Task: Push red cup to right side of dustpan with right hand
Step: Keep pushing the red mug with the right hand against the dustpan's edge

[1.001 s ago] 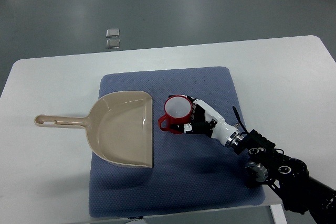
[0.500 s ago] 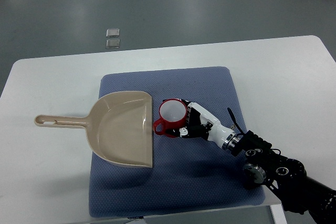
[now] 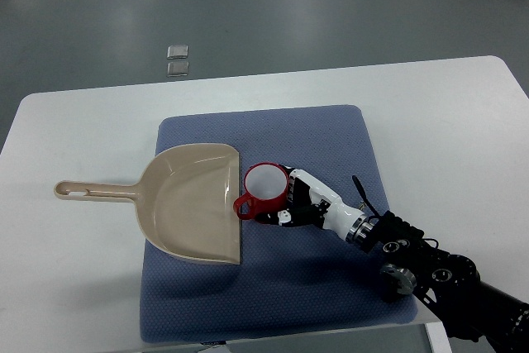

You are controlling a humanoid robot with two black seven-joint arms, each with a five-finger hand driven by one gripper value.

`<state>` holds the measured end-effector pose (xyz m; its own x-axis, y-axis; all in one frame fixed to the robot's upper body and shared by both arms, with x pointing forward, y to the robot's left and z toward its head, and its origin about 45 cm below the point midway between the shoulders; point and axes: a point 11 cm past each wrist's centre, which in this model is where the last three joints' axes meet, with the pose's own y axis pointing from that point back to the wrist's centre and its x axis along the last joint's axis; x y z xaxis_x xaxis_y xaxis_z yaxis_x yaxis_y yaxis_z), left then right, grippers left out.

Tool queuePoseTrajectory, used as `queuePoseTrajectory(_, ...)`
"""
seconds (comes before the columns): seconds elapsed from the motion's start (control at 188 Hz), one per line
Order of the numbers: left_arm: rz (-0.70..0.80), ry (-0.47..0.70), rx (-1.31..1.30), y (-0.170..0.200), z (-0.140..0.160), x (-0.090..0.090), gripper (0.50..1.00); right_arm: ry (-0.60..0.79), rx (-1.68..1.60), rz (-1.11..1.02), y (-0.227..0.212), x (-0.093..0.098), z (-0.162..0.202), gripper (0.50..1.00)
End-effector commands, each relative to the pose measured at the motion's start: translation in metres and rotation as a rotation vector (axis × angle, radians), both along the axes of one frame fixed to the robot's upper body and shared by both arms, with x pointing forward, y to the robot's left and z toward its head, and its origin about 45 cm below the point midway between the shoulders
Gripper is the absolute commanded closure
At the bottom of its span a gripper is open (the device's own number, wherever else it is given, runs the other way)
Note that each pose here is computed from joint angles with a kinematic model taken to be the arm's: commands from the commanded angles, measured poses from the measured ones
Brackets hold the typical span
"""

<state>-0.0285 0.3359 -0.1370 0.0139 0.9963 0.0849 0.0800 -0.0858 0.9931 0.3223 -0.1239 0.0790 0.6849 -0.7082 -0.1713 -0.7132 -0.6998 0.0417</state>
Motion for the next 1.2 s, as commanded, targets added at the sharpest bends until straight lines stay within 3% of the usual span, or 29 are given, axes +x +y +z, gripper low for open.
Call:
queuePoseTrajectory(0.0, 0.000, 0.000, 0.000, 0.000, 0.000, 0.000, 0.500, -0.006, 0.001, 0.002, 0.001, 0.001, 0.002, 0.570)
queuePoseTrajectory(1.193, 0.000, 0.000, 0.000, 0.000, 0.000, 0.000, 0.500, -0.025, -0.019, 0.029, 0.011, -0.003, 0.004, 0.570)
